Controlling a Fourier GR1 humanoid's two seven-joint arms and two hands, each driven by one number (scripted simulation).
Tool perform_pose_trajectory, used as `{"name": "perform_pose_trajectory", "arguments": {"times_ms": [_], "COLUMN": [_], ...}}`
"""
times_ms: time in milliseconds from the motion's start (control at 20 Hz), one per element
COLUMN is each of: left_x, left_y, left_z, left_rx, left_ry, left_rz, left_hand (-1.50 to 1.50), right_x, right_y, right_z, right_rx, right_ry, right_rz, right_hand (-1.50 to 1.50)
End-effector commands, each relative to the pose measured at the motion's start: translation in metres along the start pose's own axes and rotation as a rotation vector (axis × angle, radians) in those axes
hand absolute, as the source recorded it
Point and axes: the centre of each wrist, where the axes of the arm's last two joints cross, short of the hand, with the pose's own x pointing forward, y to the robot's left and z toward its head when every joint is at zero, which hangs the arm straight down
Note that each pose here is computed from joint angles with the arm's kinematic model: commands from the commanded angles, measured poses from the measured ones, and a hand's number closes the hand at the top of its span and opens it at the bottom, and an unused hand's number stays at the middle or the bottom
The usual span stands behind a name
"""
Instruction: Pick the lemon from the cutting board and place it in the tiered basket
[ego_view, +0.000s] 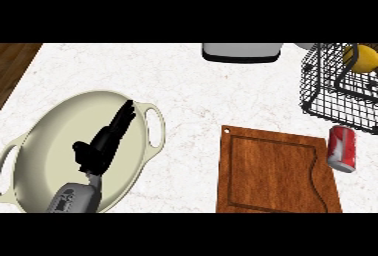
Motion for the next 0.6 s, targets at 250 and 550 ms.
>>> {"name": "perform_pose_trajectory", "arguments": {"times_ms": [250, 550], "left_x": [-0.005, 0.008], "left_y": [0.005, 0.016], "left_z": [0.007, 0.011], "left_rx": [0.002, 0.014], "left_ry": [-0.004, -0.018], "left_rz": [0.008, 0.012], "left_hand": [0.00, 0.00], "right_x": [-0.030, -0.067], "right_y": [-0.112, -0.178], "right_z": [0.042, 0.086], "right_rx": [-0.378, -0.410], "right_ry": [-0.126, -0.153], "right_rz": [-0.169, -0.243], "right_hand": [-1.50, -1.50]}}
